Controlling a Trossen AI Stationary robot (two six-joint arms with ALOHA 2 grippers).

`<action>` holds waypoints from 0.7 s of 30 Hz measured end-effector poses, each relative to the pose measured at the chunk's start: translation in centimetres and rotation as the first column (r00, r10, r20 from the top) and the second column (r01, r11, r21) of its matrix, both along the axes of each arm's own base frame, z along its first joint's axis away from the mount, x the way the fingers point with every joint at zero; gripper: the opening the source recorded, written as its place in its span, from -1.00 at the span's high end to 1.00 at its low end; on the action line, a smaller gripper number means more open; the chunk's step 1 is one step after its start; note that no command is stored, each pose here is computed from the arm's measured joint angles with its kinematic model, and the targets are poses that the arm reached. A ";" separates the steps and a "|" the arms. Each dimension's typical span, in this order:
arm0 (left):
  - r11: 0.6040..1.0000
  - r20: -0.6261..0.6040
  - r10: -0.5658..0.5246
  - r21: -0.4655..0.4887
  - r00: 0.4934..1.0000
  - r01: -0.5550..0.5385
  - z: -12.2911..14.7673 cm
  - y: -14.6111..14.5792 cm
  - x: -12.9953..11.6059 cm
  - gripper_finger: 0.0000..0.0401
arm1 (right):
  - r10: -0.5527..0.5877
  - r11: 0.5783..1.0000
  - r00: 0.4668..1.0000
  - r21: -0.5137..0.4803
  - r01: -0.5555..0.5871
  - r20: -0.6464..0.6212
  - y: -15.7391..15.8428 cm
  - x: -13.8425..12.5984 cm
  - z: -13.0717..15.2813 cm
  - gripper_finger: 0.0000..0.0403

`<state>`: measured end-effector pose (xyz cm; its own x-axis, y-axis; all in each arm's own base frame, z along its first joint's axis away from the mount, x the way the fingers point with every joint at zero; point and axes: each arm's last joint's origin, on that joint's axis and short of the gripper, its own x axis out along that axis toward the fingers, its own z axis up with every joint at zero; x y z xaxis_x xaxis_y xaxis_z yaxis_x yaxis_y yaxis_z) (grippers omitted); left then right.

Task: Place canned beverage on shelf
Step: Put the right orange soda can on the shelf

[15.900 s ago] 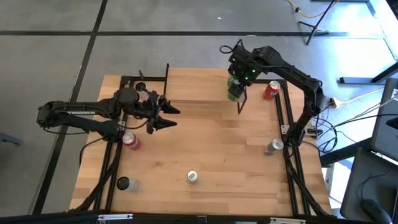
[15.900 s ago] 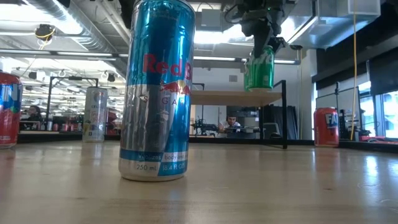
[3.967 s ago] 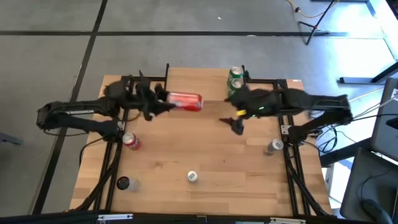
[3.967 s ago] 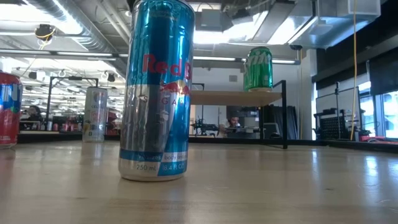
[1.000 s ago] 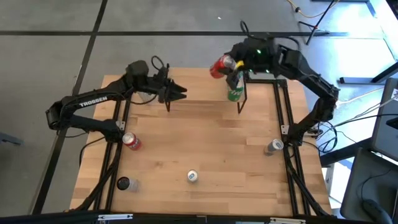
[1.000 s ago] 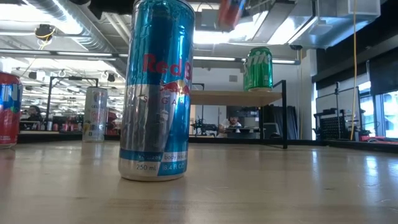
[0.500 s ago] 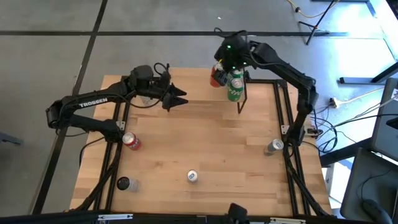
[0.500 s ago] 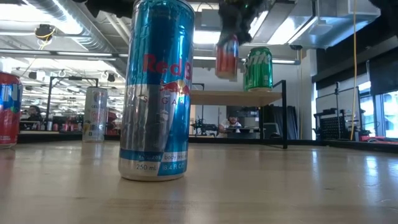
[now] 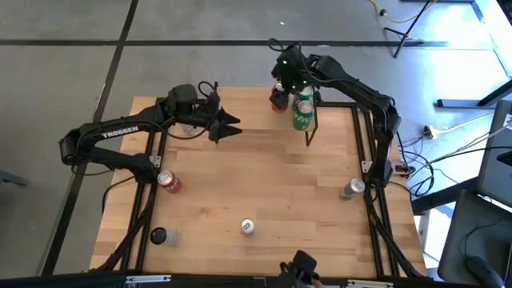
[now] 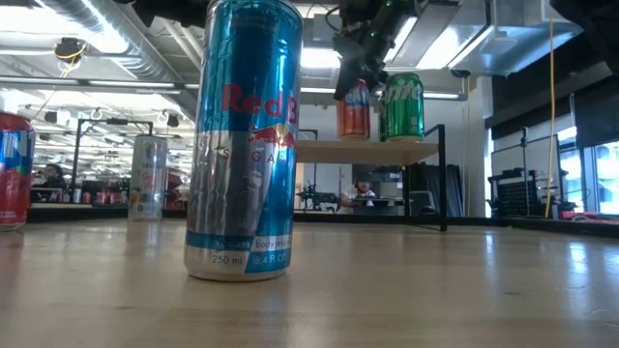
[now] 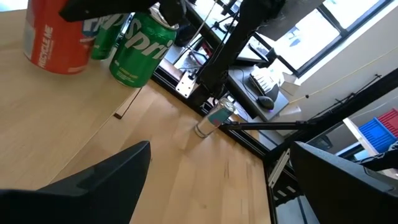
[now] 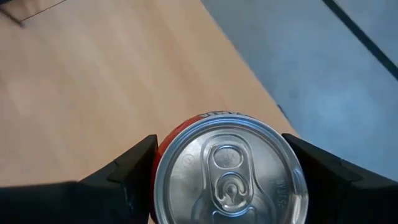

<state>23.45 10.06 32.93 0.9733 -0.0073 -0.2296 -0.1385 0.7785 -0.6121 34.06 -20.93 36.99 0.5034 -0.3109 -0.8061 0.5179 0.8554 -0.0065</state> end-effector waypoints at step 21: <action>1.000 -0.001 0.022 0.001 1.000 -0.022 0.0 0.1 0.0 -0.89 | -0.164 0.985 0.986 0.054 0.164 -0.011 -0.3 0.2 -1.6 -0.35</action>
<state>23.46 10.14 32.92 0.9730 0.0142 -0.2305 -0.1562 0.7757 -0.6114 34.31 -21.26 35.41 0.4437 -0.3445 -0.8273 0.6515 0.7579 0.0337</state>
